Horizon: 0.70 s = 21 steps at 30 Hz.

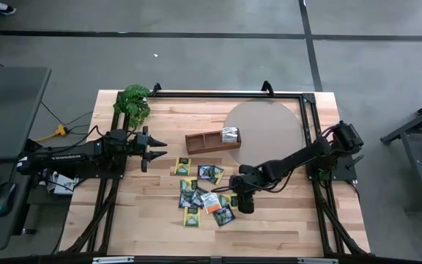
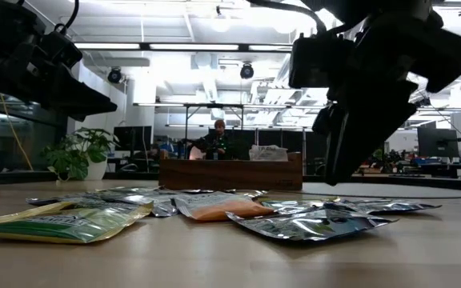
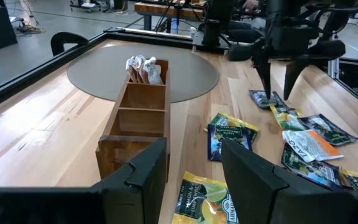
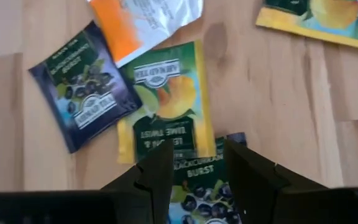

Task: Pick & Place Tea
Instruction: Put the yellow tea bag into the middle section of the wooden organizer

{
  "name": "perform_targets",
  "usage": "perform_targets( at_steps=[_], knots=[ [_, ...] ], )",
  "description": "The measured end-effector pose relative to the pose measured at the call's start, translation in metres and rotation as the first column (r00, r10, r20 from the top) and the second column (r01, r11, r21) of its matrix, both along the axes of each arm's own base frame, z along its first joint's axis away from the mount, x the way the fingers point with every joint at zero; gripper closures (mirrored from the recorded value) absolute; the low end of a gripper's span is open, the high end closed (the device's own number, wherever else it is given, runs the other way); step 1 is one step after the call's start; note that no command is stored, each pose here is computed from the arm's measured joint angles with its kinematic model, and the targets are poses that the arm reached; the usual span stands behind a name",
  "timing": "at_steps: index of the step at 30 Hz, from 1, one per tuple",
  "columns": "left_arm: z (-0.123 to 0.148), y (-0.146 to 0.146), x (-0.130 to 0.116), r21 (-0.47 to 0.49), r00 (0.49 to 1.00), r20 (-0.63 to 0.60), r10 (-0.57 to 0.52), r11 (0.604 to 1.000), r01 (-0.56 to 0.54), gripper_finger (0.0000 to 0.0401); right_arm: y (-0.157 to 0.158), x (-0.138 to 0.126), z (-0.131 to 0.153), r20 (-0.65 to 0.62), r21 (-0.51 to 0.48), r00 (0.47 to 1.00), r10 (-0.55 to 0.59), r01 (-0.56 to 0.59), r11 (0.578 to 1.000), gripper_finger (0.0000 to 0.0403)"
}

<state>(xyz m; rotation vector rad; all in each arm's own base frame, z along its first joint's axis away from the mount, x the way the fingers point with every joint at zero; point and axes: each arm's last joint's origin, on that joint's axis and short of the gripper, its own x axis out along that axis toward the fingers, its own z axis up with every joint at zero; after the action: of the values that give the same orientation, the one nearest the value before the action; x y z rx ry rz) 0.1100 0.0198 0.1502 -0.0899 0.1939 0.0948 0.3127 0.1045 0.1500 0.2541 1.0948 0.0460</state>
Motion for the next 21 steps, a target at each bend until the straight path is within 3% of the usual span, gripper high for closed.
perform_targets(
  at_steps=[5,15,21],
  knots=[
    [-0.0001,0.0000,0.0000,0.000,1.000,-0.001,0.000,1.000,0.000,0.0251,-0.0002,-0.0002,-0.0006,-0.005,-0.002,1.000,-0.007,0.007,1.000,0.0263],
    [0.0000,0.0000,0.0000,0.000,1.000,0.000,0.000,1.000,0.000,0.0251,-0.0003,-0.0008,-0.0009,-0.018,0.013,0.999,-0.038,0.038,0.999,0.0190],
    [0.0000,0.0000,0.0000,0.000,1.000,0.000,0.000,1.000,0.000,0.0251,0.0009,-0.0013,-0.0009,-0.019,0.014,0.999,-0.041,0.041,0.999,0.0182]
  ],
)
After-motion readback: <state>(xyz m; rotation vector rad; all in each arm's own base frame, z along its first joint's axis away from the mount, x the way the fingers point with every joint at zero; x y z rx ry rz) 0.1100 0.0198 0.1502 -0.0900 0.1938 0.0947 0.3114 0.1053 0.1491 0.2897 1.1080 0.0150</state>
